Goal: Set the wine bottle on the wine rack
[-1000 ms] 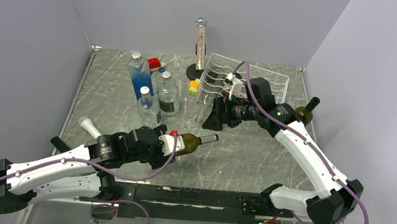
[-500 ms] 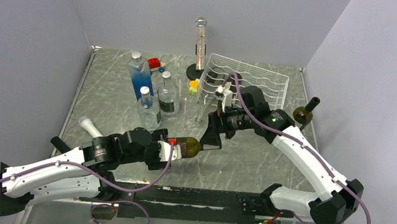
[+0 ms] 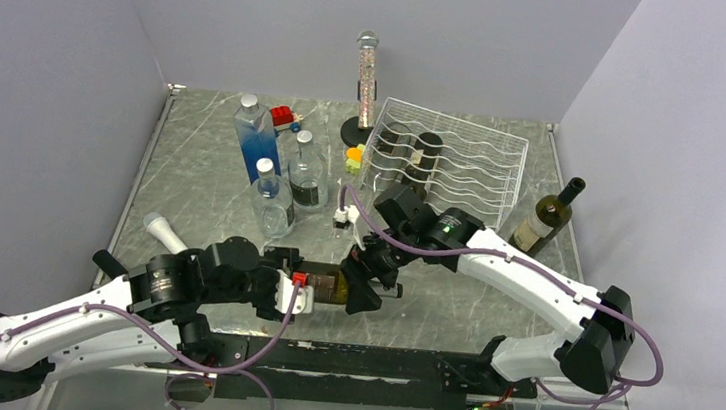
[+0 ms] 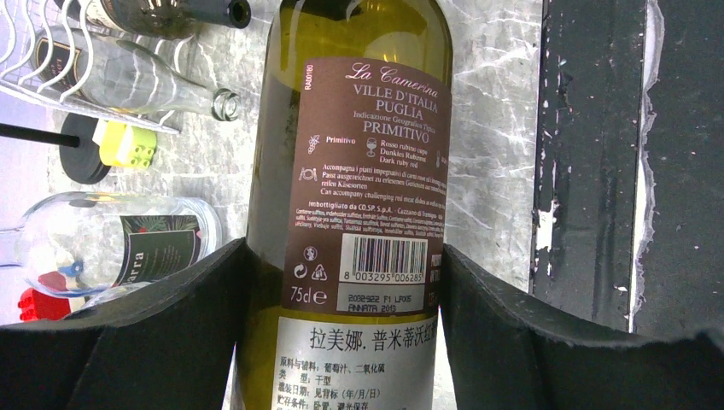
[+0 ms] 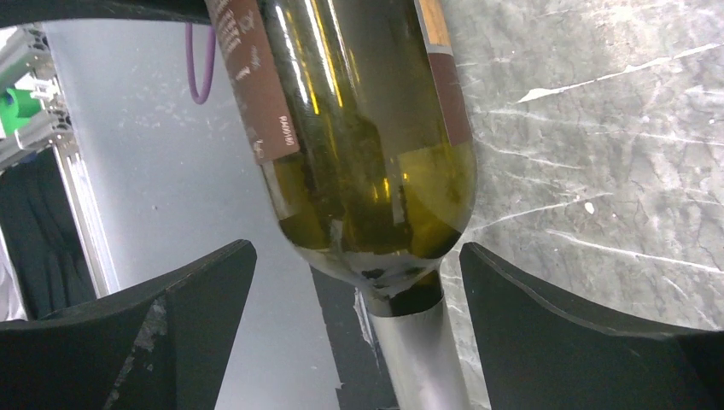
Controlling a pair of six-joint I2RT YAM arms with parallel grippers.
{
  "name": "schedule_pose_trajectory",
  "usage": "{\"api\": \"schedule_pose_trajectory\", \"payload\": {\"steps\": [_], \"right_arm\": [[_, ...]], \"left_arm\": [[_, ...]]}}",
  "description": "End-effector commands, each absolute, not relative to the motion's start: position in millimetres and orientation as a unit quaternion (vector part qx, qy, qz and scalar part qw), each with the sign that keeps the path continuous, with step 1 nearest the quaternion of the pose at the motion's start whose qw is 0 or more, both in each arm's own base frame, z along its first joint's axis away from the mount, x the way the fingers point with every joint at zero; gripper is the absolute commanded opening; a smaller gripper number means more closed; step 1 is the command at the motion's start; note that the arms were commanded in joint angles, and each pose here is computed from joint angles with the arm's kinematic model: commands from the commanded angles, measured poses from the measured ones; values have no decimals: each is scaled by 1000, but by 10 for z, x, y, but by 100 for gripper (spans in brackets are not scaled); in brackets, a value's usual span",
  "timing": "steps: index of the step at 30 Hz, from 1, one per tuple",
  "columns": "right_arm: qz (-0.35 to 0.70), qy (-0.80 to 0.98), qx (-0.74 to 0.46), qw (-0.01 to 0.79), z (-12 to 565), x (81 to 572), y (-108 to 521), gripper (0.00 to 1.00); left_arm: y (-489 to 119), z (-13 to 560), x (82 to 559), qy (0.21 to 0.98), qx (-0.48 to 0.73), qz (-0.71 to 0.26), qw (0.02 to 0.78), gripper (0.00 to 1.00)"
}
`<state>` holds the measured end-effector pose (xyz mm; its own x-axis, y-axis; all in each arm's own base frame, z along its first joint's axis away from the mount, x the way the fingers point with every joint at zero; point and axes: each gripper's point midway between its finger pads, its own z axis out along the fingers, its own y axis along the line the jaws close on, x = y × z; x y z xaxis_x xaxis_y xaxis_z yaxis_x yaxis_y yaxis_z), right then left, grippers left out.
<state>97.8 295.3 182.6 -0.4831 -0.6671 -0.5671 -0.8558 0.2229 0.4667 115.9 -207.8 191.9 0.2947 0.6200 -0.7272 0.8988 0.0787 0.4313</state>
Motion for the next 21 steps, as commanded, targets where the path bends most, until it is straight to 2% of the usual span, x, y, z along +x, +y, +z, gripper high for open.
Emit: {"api": "schedule_pose_trajectory", "payload": {"steps": [1,4,9,11,14,16,19,21], "right_arm": [[368,759,-523,123,1738,940,2962,94],[367,752,-535,116,1668,883,2984,91],[377,723,-571,102,1633,670,3014,76],[379,716,-578,99,1633,617,3027,66],[376,718,-578,97,1628,607,3044,47],[372,720,-578,94,1606,610,3040,38],[367,724,-575,101,1590,634,3046,30],[363,728,-572,109,1585,662,3054,17]], "left_arm": [[-2198,2457,1167,522,642,-175,533,1],[-2169,2470,1166,524,641,-173,534,1],[-2135,2460,1191,531,634,-166,537,1],[-2130,2451,1205,534,631,-164,538,1],[-2122,2461,1227,536,625,-160,544,1],[-2123,2486,1239,534,623,-158,549,1],[-2123,2518,1258,534,623,-153,551,1],[-2125,2522,1269,534,623,-150,551,1]]}}
